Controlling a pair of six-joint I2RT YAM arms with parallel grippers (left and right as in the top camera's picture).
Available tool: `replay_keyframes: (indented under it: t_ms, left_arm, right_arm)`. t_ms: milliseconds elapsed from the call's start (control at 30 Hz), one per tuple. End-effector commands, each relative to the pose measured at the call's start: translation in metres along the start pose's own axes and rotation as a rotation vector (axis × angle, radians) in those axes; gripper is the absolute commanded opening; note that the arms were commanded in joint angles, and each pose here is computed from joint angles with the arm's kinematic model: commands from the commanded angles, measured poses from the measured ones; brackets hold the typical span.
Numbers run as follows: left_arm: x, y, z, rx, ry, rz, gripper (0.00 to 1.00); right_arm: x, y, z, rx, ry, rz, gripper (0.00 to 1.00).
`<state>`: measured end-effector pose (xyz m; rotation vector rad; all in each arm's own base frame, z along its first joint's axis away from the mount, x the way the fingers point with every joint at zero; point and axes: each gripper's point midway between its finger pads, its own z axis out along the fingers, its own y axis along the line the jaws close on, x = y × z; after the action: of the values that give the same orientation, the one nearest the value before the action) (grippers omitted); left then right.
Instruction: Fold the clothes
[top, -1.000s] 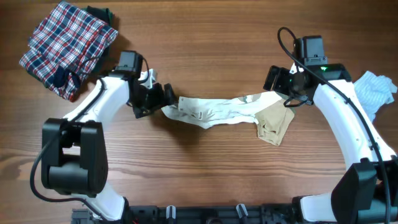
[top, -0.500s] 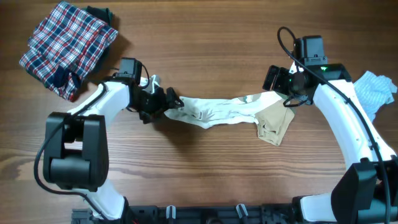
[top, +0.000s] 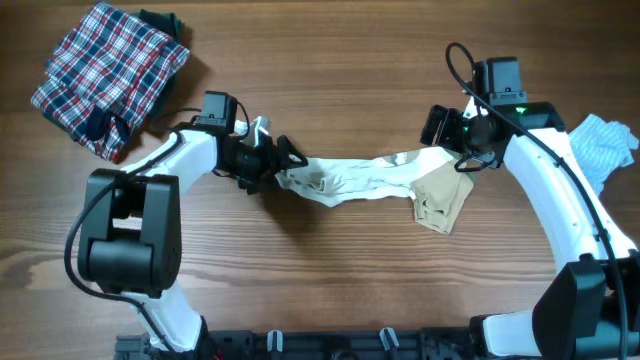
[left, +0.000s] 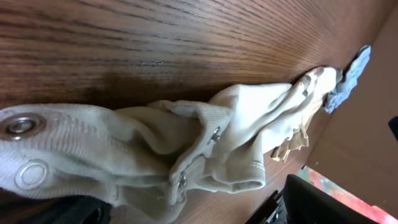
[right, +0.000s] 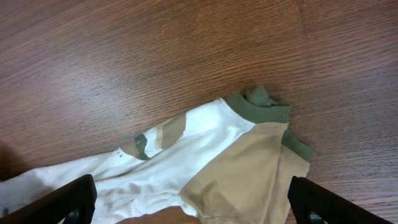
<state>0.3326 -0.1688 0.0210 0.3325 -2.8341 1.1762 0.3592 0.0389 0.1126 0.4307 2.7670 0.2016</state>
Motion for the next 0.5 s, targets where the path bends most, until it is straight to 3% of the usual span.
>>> replay_keyframes:
  t_ms: [0,67,100,133,200,267,367,400,467]
  left_arm:
    - [0.006,0.037,0.015,-0.14,0.014,-0.074,0.88]
    - [0.006,0.037,0.016,-0.139,0.014,-0.069,0.85]
    - [0.006,0.036,0.017,-0.139,0.013,-0.061,0.78]
    - [0.005,0.033,0.02,-0.142,0.008,-0.044,0.64]
    - [0.005,0.029,0.026,-0.15,0.001,-0.02,0.46]
    - [0.006,0.028,0.029,-0.168,-0.001,-0.008,0.41]
    - [0.005,0.027,0.031,-0.168,-0.005,0.004,0.2]
    - [0.005,0.027,0.031,-0.17,-0.006,0.004,0.08]
    - [0.004,0.03,0.03,-0.185,-0.014,0.005,0.04]
  right_arm:
    - [-0.001,0.004,-0.002,-0.021,-0.001,-0.005,1.0]
    - [-0.001,0.005,-0.002,-0.028,0.002,-0.007,1.0]
    - [-0.001,0.006,-0.002,-0.032,0.003,-0.007,1.0]
    - [-0.001,0.006,-0.002,-0.033,0.004,-0.006,1.0]
    - [0.0,0.007,-0.002,-0.041,0.007,-0.007,1.0]
    - [0.001,0.008,-0.002,-0.044,0.013,-0.006,1.0]
    - [0.004,0.007,-0.002,-0.039,0.023,-0.005,1.0]
    - [0.004,0.006,-0.002,-0.038,0.025,-0.005,1.0]
    - [0.006,0.006,-0.002,-0.036,0.03,-0.006,1.0]
